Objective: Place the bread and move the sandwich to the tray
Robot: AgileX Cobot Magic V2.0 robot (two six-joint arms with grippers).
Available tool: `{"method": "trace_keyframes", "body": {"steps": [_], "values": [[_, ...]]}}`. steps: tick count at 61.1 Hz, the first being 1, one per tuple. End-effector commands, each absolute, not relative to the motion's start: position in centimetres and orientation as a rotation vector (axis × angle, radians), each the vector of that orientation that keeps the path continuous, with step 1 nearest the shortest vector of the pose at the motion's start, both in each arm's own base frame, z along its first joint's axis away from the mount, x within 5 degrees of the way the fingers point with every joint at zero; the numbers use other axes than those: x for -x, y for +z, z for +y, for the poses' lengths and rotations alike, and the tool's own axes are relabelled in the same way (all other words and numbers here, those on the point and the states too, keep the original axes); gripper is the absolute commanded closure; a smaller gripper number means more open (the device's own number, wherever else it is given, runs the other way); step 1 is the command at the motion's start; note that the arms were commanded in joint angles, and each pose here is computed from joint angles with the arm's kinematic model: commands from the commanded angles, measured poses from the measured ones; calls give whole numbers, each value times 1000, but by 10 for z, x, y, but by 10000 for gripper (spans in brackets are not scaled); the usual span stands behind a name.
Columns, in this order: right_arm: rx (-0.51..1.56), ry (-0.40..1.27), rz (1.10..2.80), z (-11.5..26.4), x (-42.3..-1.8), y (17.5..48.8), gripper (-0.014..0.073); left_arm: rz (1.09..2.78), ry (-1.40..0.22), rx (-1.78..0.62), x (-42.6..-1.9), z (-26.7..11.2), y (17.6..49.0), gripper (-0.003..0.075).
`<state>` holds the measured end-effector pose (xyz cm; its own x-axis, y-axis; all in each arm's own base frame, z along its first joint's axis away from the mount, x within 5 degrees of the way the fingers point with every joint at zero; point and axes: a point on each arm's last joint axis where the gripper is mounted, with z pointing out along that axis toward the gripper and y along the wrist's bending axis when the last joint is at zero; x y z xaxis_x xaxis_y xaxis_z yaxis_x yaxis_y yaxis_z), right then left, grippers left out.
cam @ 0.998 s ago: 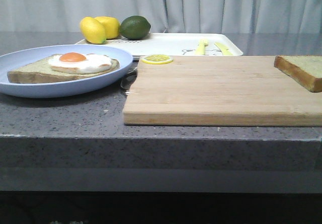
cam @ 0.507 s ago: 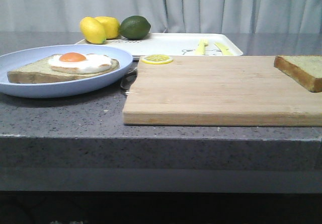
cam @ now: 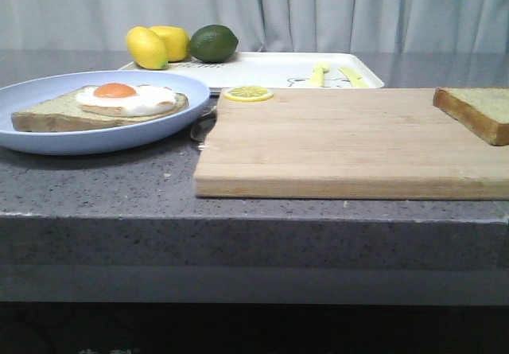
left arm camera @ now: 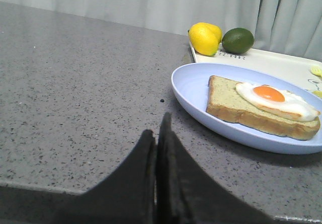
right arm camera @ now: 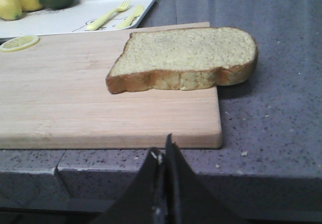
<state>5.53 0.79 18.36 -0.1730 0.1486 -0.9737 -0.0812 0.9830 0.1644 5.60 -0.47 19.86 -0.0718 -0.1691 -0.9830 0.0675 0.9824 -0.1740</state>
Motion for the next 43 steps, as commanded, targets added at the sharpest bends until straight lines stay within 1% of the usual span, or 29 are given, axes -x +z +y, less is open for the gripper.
{"method": "trace_keyframes", "body": {"steps": [1, 9, 14, 20, 24, 27, 31, 35, 43], "values": [[-64, 197, 1638, 6, -55, 192, 656, 1527, -207, 84, -54, -4, 207, 741], [-76, 208, 1620, 6, -55, 194, 656, 1525, -207, 84, -54, -4, 207, 741], [-106, 235, 1586, 6, -55, 197, 656, 1490, -208, 83, -54, -4, 211, 741], [-143, 277, 1551, 6, -54, 204, 656, 1392, -211, 82, -53, -3, 219, 741], [-139, 284, 1536, 6, -53, 213, 656, 1281, -213, 81, -51, -3, 230, 741], [-131, 288, 1515, 6, -50, 224, 656, 1224, -215, 79, -48, -2, 238, 741], [-113, 289, 1491, 7, -46, 240, 656, 1219, -215, 77, -47, -2, 247, 741], [-88, 281, 1484, 8, -42, 257, 656, 1252, -192, 54, -46, -3, 259, 741], [-59, 268, 1490, 9, -41, 294, 656, 1317, -128, 5, -48, -3, 295, 741]]}}
